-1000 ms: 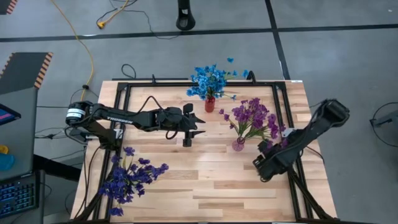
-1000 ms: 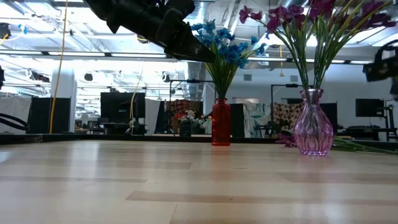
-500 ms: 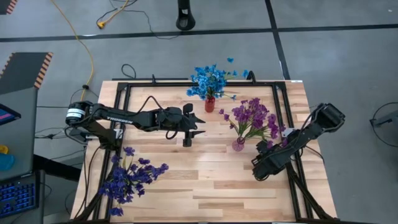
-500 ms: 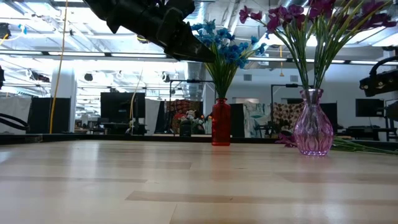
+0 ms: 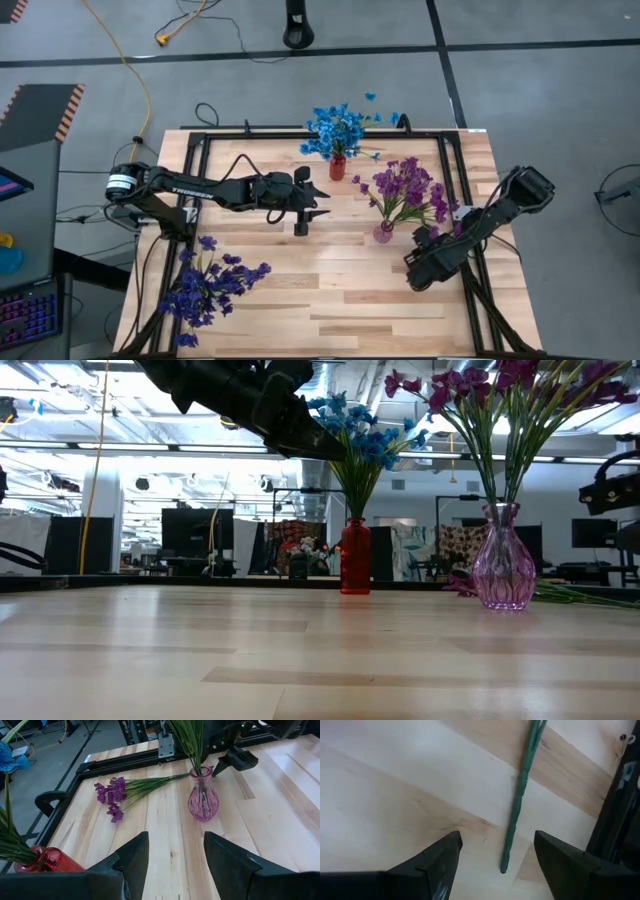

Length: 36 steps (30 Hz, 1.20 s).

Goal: Sort flowers into vase by color
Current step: Put the violet flowers into the violet vase

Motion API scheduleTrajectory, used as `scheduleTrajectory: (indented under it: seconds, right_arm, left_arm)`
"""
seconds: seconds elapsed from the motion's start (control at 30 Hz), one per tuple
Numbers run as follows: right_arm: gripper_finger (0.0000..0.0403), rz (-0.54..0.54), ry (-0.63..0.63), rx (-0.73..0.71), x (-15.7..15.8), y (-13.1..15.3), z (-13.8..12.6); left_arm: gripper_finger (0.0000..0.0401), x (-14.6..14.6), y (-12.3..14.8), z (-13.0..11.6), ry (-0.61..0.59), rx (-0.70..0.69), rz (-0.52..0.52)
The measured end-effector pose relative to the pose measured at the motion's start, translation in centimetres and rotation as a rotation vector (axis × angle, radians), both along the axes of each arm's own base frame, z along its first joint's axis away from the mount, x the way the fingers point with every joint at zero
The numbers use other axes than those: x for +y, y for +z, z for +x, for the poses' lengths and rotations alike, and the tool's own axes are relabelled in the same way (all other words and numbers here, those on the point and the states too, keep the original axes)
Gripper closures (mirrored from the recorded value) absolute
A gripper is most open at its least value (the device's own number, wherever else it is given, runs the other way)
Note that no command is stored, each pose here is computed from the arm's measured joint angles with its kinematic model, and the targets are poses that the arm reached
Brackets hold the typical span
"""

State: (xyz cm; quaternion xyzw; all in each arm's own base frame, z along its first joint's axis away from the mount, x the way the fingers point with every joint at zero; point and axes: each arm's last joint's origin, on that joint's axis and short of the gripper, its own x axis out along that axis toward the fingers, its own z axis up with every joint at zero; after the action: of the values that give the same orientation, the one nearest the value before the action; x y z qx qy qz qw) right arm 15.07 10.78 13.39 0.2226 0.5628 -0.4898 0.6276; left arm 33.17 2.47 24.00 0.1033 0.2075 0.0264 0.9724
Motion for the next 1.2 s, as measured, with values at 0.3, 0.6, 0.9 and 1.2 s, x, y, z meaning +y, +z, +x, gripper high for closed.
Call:
scheduleTrajectory:
  seconds: [0.3,0.6,0.9,1.2]
  right_arm:
    - [0.0117,-0.019,-0.01,0.044,0.0,0.5,-0.2]
    - [0.0117,-0.084,-0.068,0.085,-0.4,1.0,-0.8]
    - [0.0117,-0.119,-0.092,0.112,-0.5,0.7,-0.8]
    - [0.0117,-0.192,-0.128,0.205,-1.0,-1.1,-0.1]
  left_arm:
    - [0.0222,0.0,0.0,0.0,0.004,-0.001,-0.008]
    - [0.0222,0.0,0.0,0.0,0.018,-0.004,-0.041]
    - [0.0222,0.0,0.0,0.0,0.018,-0.004,-0.042]
    - [0.0222,0.0,0.0,0.0,0.018,-0.003,-0.042]
